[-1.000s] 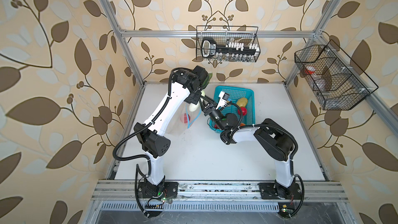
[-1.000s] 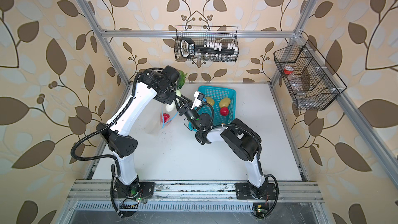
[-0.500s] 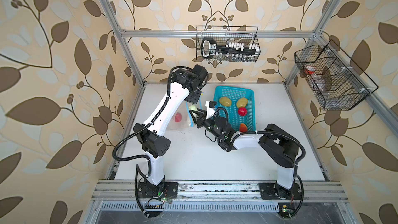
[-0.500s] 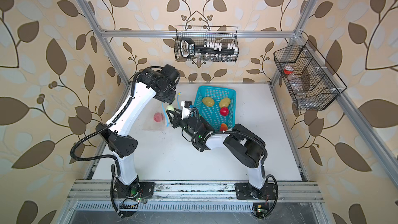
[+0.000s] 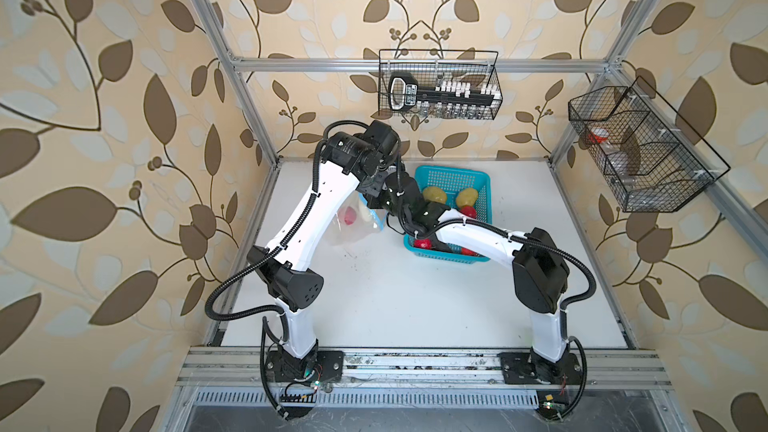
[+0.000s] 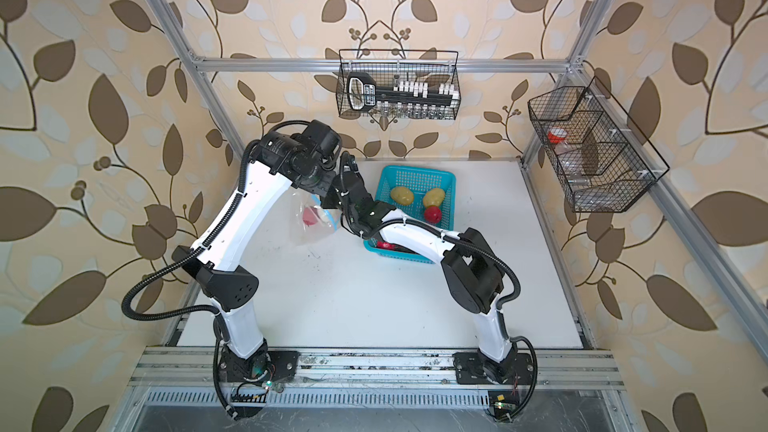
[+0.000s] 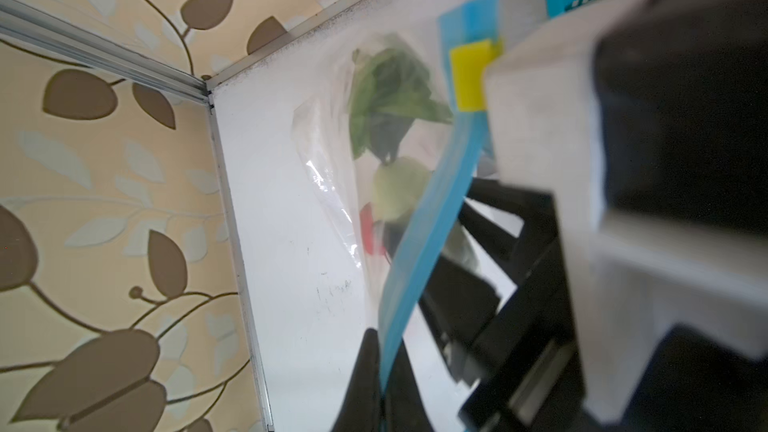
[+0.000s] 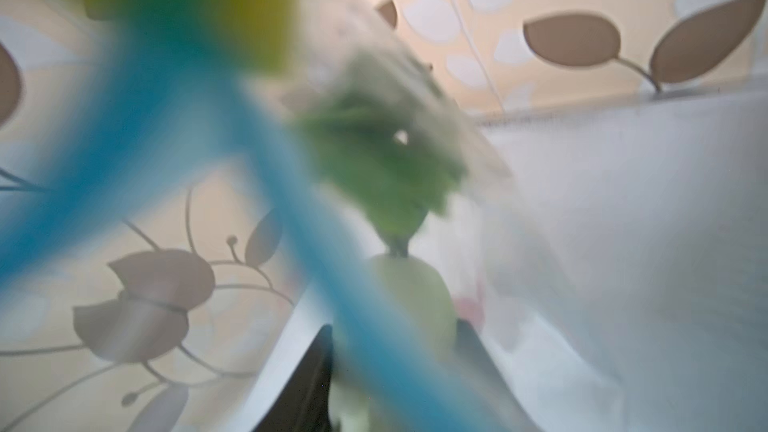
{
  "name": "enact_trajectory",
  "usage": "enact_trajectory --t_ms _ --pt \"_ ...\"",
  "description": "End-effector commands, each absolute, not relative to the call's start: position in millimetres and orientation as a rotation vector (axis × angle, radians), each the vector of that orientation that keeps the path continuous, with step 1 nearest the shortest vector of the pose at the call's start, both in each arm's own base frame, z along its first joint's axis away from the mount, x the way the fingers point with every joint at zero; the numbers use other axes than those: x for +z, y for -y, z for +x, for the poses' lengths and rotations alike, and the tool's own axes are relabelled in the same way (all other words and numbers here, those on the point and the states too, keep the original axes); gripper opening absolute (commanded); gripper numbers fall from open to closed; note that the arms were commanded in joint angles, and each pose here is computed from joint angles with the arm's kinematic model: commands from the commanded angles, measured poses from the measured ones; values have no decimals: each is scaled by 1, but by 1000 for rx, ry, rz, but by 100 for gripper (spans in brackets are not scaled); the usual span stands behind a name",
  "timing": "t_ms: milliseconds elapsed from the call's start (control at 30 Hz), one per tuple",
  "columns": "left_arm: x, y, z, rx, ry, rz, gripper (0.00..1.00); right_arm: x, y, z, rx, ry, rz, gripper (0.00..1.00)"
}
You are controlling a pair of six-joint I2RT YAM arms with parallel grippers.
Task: Place the food in the zip-top bag and seal the zipper
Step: 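Carry the white radish into the bag mouth held by the left gripper, then release the white radish into the bag and raise the right gripper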
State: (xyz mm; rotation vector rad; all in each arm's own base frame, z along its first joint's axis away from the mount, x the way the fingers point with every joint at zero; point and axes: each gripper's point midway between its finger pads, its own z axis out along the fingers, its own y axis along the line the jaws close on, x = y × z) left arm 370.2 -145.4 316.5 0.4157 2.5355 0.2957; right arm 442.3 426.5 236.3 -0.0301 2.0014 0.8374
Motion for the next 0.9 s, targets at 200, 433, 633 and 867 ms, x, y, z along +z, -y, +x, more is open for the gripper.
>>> enact_trajectory --t_ms 200,433,633,867 --pt "326 139 365 373 -2496 426 0 217 -439 416 1028 -2053 -173 33" --pt "313 137 368 423 -2518 421 0 255 -435 390 1175 -1959 -222 45" --pt "301 138 371 489 -2529 428 0 254 -422 378 1200 -1969 -180 65" --pt "294 139 374 554 -2522 440 0 249 -411 369 1213 -1980 -142 85"
